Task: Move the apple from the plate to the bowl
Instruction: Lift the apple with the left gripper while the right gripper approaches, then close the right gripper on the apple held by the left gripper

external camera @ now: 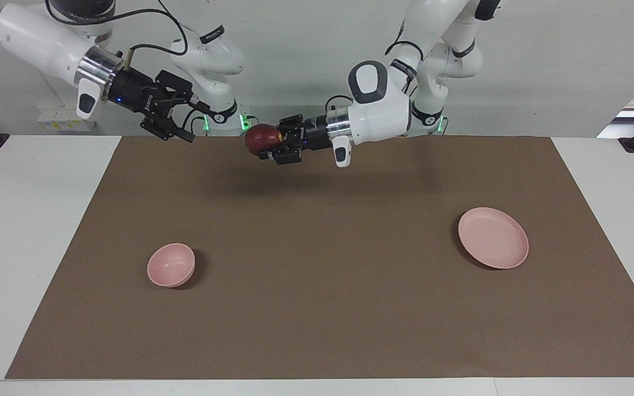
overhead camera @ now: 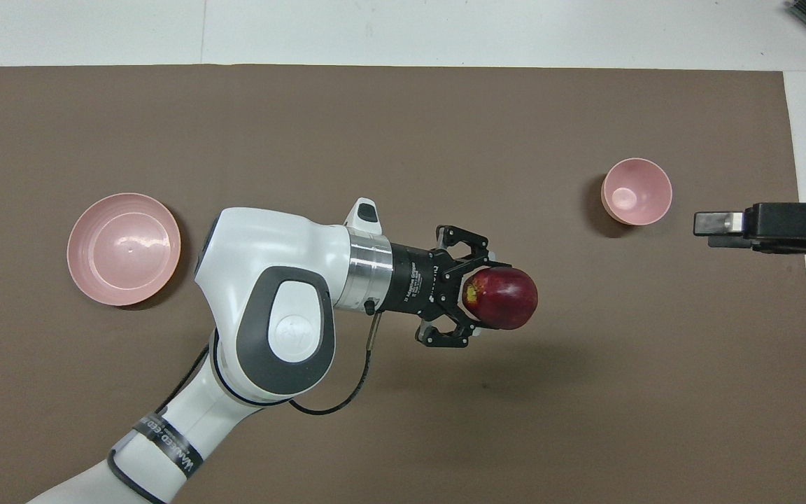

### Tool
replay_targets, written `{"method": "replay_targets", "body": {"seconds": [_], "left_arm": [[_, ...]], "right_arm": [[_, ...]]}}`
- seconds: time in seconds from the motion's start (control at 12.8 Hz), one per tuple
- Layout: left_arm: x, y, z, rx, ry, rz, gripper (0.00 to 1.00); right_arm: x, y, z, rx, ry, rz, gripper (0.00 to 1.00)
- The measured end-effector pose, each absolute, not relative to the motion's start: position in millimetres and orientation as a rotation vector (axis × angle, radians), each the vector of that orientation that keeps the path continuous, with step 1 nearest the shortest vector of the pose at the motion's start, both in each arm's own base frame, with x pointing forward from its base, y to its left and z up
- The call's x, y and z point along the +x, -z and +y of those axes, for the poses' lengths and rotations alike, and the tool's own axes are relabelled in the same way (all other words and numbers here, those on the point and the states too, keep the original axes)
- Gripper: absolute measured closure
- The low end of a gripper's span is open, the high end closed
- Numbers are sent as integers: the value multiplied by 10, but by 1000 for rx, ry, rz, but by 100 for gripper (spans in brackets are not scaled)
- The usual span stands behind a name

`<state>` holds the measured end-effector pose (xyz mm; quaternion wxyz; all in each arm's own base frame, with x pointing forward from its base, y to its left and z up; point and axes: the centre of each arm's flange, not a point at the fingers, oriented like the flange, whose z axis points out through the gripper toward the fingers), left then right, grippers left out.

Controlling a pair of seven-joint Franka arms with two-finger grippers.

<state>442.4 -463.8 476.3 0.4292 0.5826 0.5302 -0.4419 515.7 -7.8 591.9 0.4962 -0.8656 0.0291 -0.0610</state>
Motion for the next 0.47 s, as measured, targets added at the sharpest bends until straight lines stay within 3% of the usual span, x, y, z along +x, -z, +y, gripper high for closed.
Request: {"method": "replay_targets", "body": {"seconds": [0.23,0.47], "left_arm": [[4332,-4828,-4735,1351,1173,1329,26],[4362,-5042,-4783,1282,1181,1310,26]], "right_arm": [[5145,-5796,-33,-2047,130,84,0],[5097,-5405,19,-1952,147,34,0]]}}
